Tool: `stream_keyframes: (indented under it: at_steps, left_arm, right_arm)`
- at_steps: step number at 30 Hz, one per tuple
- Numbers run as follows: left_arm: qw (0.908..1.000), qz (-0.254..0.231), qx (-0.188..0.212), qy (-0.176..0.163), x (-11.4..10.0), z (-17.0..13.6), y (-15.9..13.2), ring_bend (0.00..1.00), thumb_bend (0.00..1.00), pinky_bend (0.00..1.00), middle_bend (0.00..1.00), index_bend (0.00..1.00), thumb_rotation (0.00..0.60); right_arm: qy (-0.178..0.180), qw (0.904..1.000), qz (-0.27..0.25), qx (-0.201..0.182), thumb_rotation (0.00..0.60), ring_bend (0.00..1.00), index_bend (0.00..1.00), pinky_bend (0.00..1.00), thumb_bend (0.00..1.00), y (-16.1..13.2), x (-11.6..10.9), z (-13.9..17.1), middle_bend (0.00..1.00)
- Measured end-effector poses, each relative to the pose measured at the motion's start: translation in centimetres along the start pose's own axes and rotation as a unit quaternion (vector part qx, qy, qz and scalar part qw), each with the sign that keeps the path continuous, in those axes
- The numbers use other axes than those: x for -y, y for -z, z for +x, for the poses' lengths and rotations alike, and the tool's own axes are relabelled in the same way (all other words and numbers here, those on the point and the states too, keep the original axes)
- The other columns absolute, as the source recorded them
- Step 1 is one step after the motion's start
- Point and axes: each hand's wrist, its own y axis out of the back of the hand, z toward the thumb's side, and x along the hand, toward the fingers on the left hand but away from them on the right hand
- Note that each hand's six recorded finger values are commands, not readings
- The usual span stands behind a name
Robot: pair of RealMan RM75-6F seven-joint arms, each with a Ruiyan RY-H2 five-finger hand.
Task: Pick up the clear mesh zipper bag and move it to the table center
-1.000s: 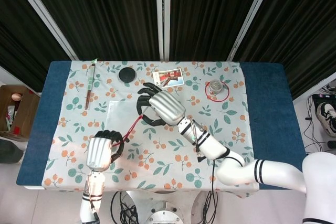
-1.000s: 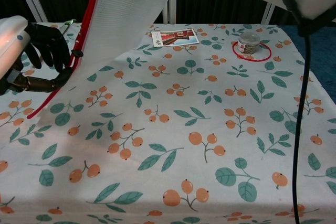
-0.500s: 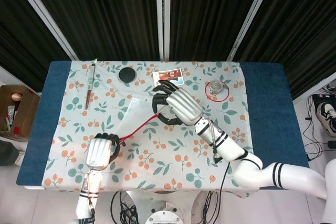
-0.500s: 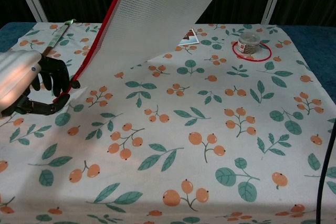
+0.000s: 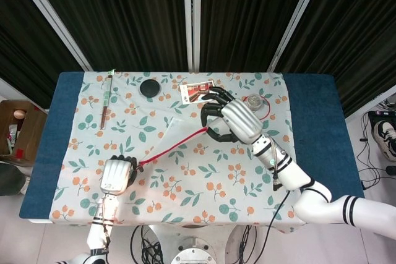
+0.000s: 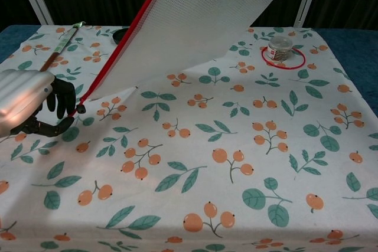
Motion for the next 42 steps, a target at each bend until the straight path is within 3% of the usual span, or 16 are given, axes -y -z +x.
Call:
stream_keyframes:
  at_steps: [10, 13, 15, 17, 21, 26, 30, 34, 37, 42]
  left_arm:
    - [0.9997, 0.022, -0.005, 0.004, -0.3, 0.1, 0.5, 0.51, 0.4, 0.52, 0.58, 0.7, 0.6]
    - [0.9997, 0.022, -0.006, 0.01, -0.5, 0.1, 0.6, 0.45, 0.39, 0.49, 0.5, 0.5, 0.6]
    - [0.9998, 0.018, -0.006, 0.011, -0.9, 0.1, 0.7, 0.35, 0.38, 0.42, 0.38, 0.27, 0.6]
    - [0.9999, 0.005, -0.005, 0.013, -1.5, 0.1, 0.7, 0.25, 0.38, 0.34, 0.27, 0.15, 0.6]
    - [0.9999, 0.012, -0.003, 0.009, -3.3, 0.3, 1.6, 0.14, 0.34, 0.22, 0.14, 0.1, 0.6]
    - [0.9982, 0.054, -0.017, -0.018, -5.6, 0.8, 3.0, 0.14, 0.16, 0.21, 0.14, 0.09, 0.6]
    - [0.9979, 0.035, -0.036, -0.042, -7.3, 1.1, 4.3, 0.14, 0.06, 0.21, 0.14, 0.09, 0.6]
    - [0.9968, 0.005, -0.055, -0.058, -8.5, 1.3, 5.9, 0.14, 0.02, 0.21, 0.14, 0.09, 0.6]
    - [0.9963, -0.005, -0.06, -0.061, -8.8, 1.4, 6.9, 0.14, 0.01, 0.21, 0.14, 0.09, 0.6]
    - [0.9962, -0.02, -0.065, -0.055, -8.7, 1.8, 9.0, 0.13, 0.01, 0.2, 0.14, 0.09, 0.6]
  right_arm:
    - [0.009, 0.9999, -0.005, 0.004, 0.6, 0.21, 0.83, 0.1, 0.49, 0.8, -0.8, 0.7, 0.45]
    - [0.005, 1.0, -0.003, 0.002, 0.6, 0.21, 0.83, 0.1, 0.49, 0.8, -0.6, 1.0, 0.45]
    - [-0.004, 1.0, 0.005, -0.003, 0.6, 0.21, 0.83, 0.1, 0.49, 0.8, 0.1, 1.3, 0.45]
    - [-0.013, 0.9998, 0.015, -0.008, 0.6, 0.21, 0.83, 0.1, 0.49, 0.8, 0.8, 1.7, 0.45]
    - [-0.027, 0.998, 0.052, -0.025, 0.6, 0.21, 0.81, 0.09, 0.48, 0.8, 2.9, 2.9, 0.44]
    - [-0.043, 0.9927, 0.109, -0.028, 0.6, 0.2, 0.73, 0.07, 0.48, 2.1, 5.6, 5.4, 0.41]
    - [-0.091, 0.9895, 0.112, -0.009, 0.6, 0.13, 0.47, 0.04, 0.39, 3.6, 7.7, 8.2, 0.31]
    - [-0.145, 0.9815, 0.124, 0.02, 0.6, 0.01, 0.06, 0.0, 0.09, 5.1, 8.8, 10.0, 0.12]
    - [-0.195, 0.9705, 0.131, 0.054, 0.6, 0.0, 0.0, 0.0, 0.0, 6.4, 9.4, 11.3, 0.01]
    - [-0.278, 0.9444, 0.117, 0.131, 0.6, 0.0, 0.0, 0.0, 0.0, 8.6, 9.1, 13.9, 0.0]
